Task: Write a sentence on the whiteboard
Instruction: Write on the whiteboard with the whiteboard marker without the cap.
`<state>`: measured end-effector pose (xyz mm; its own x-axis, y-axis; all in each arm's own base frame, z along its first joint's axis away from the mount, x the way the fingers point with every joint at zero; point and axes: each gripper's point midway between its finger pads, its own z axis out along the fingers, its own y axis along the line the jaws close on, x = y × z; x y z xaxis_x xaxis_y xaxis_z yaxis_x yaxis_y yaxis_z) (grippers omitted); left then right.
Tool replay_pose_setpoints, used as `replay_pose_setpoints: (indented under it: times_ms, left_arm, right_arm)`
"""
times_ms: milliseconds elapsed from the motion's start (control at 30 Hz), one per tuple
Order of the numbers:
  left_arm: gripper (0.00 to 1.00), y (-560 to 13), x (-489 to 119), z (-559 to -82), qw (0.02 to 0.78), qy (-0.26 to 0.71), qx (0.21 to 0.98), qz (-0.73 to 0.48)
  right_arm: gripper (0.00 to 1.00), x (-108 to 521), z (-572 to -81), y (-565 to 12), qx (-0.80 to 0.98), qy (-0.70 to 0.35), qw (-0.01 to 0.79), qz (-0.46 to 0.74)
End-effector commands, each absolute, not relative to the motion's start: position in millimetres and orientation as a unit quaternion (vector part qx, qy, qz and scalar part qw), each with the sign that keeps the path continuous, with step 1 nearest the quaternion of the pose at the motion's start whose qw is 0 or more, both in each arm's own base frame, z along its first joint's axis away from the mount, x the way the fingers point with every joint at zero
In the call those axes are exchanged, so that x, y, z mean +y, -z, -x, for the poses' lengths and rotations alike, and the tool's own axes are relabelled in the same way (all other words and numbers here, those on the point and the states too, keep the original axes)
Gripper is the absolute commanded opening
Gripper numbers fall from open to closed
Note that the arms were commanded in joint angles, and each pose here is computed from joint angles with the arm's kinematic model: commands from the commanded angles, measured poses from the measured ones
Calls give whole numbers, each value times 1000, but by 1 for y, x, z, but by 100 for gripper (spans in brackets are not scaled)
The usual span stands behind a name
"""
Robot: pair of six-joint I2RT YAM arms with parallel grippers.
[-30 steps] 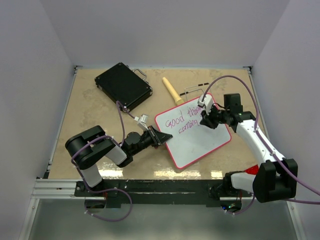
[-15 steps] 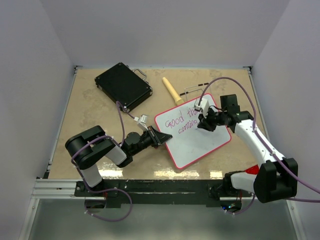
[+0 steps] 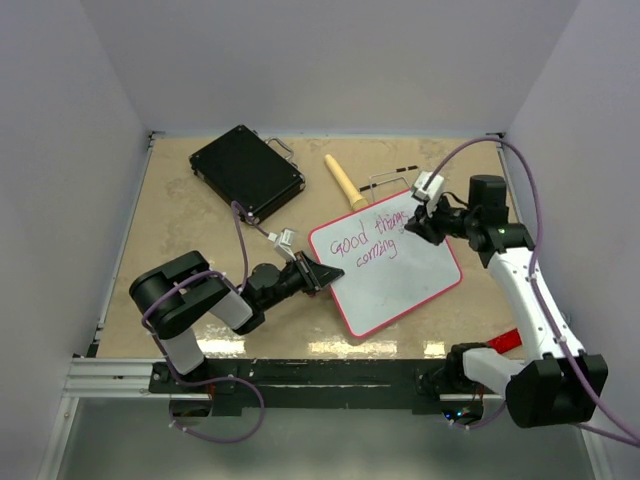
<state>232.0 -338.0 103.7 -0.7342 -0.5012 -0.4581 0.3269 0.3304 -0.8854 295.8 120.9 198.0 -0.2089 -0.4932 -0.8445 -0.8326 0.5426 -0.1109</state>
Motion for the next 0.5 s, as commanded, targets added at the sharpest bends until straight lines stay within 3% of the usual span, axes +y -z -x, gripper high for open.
replay_pose_setpoints:
  times_ms: [0,467]
  left_arm:
    - [0,-169,-335,-229,459,626,630,-18]
    - [0,-169,-343,-238,467,553,668,-172]
  right_arm:
    - [0,118,-299,-255,711,-214,522,420]
    - [0,89,-268,-271,672,-242,582,388]
